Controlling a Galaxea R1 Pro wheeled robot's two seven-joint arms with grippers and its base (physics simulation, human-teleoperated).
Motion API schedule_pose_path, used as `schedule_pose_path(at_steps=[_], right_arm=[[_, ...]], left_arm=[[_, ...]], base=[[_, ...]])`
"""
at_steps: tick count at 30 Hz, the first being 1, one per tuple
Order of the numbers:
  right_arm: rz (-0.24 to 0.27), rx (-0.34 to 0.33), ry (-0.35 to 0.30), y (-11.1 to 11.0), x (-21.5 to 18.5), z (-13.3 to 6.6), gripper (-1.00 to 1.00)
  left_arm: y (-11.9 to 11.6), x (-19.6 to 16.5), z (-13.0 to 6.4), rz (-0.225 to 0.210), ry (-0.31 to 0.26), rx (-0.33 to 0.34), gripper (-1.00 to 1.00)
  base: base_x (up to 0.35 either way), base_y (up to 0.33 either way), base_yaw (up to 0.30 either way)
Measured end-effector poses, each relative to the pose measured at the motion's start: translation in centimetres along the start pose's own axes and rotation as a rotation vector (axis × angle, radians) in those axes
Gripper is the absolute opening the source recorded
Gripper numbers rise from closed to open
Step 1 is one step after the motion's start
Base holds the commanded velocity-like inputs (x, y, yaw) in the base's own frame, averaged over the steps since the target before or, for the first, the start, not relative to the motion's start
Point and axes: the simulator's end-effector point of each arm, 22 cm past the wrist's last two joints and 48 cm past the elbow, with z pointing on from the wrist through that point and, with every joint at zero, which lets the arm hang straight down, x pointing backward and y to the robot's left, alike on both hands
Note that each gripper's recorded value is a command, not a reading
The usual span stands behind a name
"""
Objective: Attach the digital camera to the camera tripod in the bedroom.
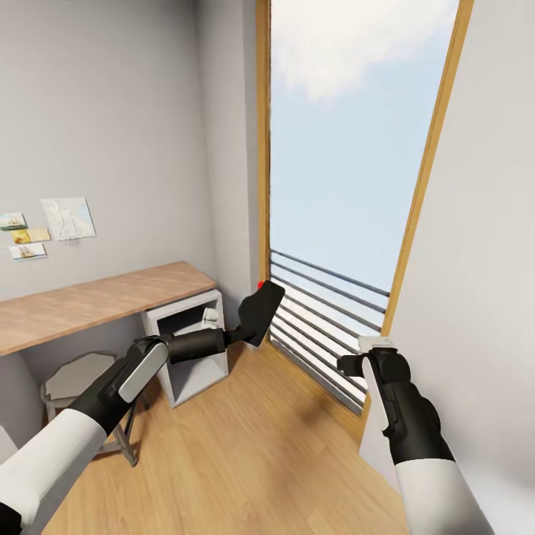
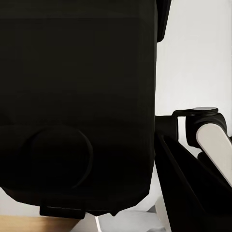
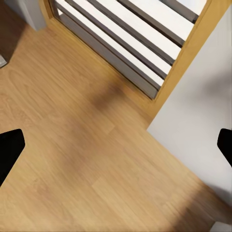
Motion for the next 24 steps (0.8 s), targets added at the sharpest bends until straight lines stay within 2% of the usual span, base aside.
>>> schedule_pose_path(at_steps=[24], right_arm=[[0.000,-0.002,0.001,-0.1,-2.3,-2.5,1.00]], left_arm=[[-2.0,-2.7,0.0,-0.001,-0.001,-0.006,-1.00]], base=[[0.000,0.000,0.000]])
